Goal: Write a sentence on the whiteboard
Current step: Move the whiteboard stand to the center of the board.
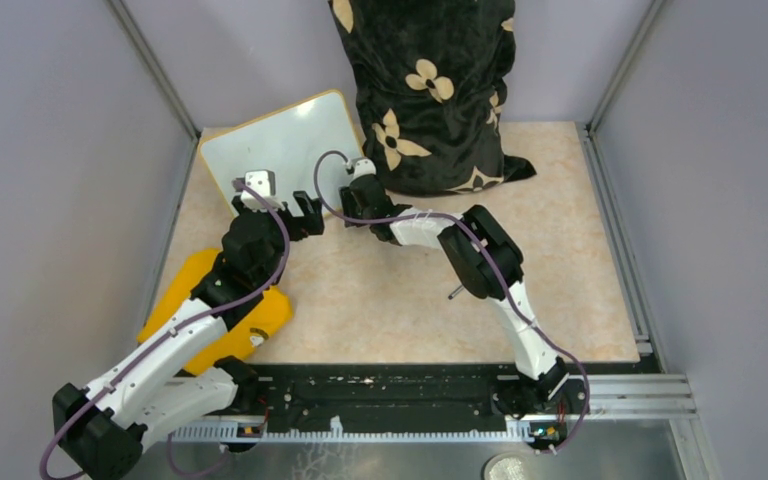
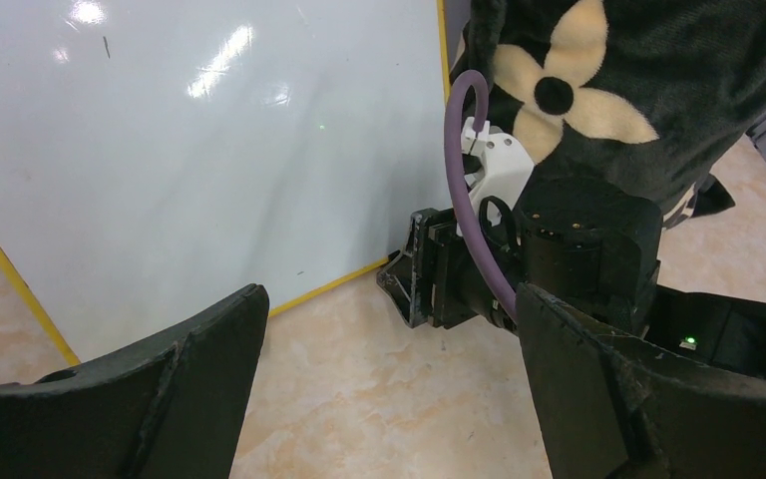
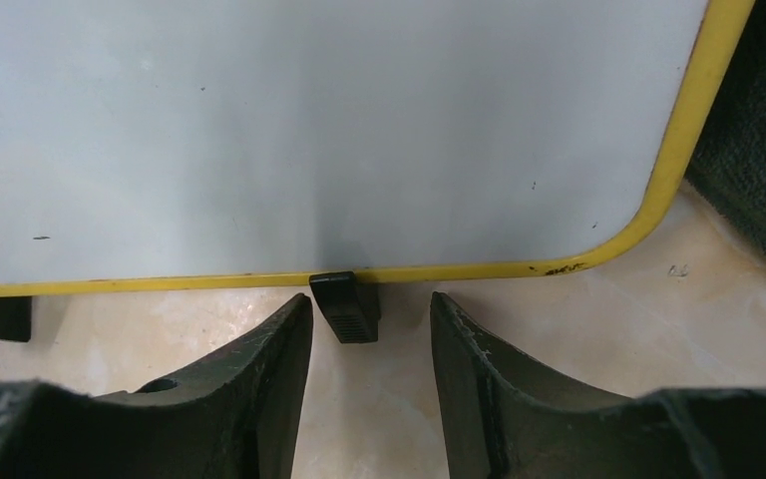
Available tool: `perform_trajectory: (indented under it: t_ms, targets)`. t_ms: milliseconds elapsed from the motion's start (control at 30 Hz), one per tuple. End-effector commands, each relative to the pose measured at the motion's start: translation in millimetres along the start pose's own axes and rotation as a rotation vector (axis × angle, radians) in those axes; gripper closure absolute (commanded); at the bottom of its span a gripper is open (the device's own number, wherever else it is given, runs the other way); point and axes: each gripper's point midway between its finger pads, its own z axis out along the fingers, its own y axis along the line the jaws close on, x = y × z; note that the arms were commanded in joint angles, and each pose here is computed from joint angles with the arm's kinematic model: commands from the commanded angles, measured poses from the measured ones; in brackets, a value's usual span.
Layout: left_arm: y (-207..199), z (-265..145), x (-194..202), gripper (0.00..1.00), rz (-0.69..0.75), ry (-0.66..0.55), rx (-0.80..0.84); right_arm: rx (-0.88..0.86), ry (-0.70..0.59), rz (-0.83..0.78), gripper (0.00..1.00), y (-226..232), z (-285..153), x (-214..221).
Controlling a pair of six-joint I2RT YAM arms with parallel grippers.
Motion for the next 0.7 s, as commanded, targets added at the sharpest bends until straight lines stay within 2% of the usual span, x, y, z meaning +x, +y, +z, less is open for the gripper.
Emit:
perform_trajectory:
  t_ms: [0, 167, 667]
  targets:
    - [-6, 0, -10, 0.01, -0.009, -0.015, 0.016, -0.014, -0.029, 0.001, 0.55, 6, 7, -13]
    - [-6, -1, -11, 0.01, -0.012, -0.017, 0.016, -0.016, -0.026, -0.005, 0.63, 7, 8, -13]
    - [-8, -2, -12, 0.02, -0.023, -0.015, 0.03, 0.005, -0.02, -0.051, 0.79, 7, -8, -1]
